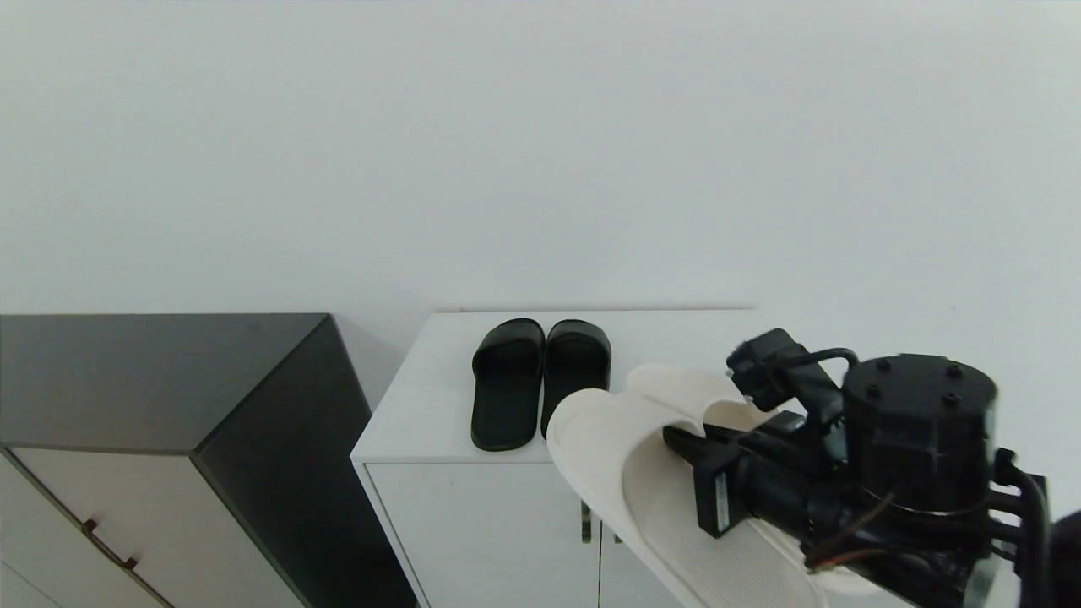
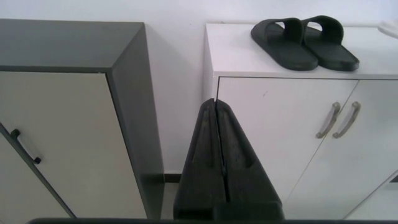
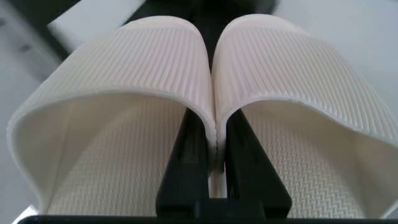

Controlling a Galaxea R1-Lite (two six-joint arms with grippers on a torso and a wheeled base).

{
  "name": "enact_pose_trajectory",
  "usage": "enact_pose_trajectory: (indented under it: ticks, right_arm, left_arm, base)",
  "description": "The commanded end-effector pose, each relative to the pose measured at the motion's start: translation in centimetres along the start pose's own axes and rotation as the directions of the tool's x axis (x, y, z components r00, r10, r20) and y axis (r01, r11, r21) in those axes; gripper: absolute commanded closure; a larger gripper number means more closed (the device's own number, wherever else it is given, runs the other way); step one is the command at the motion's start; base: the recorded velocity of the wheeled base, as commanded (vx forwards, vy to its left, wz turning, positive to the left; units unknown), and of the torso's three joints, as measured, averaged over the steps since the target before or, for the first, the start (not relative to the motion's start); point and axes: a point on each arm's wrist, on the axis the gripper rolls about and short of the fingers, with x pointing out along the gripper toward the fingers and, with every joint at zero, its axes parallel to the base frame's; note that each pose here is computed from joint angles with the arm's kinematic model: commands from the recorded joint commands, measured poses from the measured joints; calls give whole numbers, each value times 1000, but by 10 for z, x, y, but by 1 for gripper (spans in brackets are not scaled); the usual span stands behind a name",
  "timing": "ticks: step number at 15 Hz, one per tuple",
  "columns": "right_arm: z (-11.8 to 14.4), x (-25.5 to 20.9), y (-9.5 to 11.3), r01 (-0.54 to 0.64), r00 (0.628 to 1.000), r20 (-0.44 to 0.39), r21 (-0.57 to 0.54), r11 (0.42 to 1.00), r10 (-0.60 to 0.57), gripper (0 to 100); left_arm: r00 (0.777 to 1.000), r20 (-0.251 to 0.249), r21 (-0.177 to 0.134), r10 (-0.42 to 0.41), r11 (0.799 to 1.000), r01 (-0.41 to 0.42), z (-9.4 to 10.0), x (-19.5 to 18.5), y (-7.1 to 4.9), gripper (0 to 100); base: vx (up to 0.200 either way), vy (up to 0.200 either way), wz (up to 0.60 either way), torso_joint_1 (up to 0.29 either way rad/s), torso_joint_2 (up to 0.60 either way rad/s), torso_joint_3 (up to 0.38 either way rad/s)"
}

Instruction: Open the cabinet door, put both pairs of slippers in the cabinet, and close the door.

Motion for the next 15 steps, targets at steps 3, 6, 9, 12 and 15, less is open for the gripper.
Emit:
enact_pose_trajectory:
  ticks: [3,6,9,12,15]
  right_arm:
    - [-7,-32,-4,-84,996,-6,-4,996,84,100]
    - [-15,-35,-7,-78,997,-27,-9,997,78,100]
    - [-16,-35,-8,-72,997,-33,-9,997,71,100]
    - [-19,-35,-8,-72,997,-43,-11,997,71,100]
    - [-21,-34,-8,-78,995,-56,-12,997,77,100]
  left_arm:
    - [1000,0,-1,-1,1000,1,0,0,0,100]
    - [1000,0,-1,1,1000,-1,0,0,0,100]
    - [1000,1,-1,-1,1000,1,0,0,0,100]
    - [1000,0,-1,1,1000,-1,0,0,0,100]
    - [1000,1,-1,1,1000,-1,0,0,0,100]
  base:
    - [0,0,0,0,0,0]
    - [-200,0,0,7,5,2]
    - [0,0,0,0,0,0]
    - [0,0,0,0,0,0]
    - [0,0,0,0,0,0]
